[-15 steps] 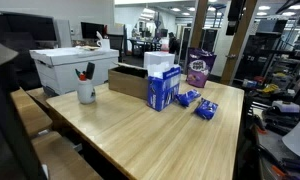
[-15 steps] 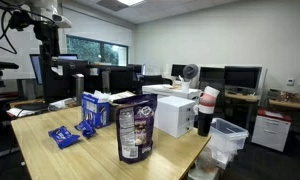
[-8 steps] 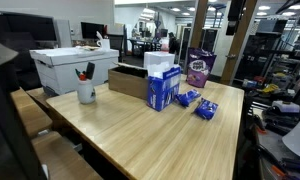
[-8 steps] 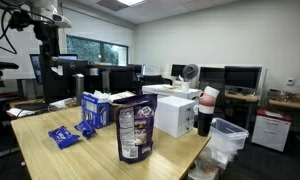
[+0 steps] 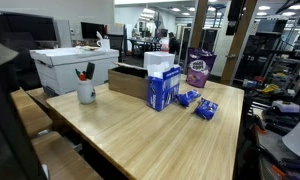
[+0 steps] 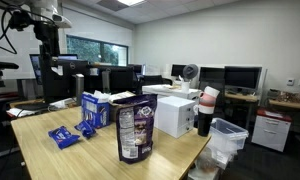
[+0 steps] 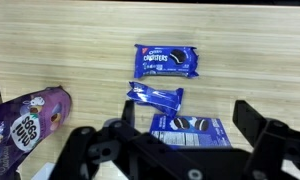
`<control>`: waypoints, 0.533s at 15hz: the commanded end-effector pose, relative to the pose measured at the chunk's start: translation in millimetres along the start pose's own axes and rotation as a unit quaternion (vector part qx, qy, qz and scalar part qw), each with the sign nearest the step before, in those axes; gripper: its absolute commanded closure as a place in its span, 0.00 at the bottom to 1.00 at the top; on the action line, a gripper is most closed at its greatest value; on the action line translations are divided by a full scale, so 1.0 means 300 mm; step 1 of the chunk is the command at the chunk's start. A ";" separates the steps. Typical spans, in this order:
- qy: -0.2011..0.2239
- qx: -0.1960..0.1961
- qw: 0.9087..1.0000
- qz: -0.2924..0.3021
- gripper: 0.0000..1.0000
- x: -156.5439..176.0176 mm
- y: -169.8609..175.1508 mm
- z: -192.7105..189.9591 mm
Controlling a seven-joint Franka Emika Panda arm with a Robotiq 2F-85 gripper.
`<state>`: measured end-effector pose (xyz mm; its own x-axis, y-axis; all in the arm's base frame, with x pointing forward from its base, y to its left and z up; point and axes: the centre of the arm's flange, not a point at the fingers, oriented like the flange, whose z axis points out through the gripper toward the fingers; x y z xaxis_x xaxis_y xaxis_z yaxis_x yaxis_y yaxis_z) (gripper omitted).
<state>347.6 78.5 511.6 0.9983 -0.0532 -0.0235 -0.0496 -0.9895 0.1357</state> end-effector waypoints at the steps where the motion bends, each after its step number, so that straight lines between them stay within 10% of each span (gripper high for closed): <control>1: 0.000 0.000 1.000 0.000 0.00 0.000 0.000 0.000; 8: -0.014 -0.003 1.000 0.005 0.00 0.044 -0.010 0.043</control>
<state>349.7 77.8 508.0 0.9980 -0.0537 -0.0330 -0.0486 -0.9891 0.1391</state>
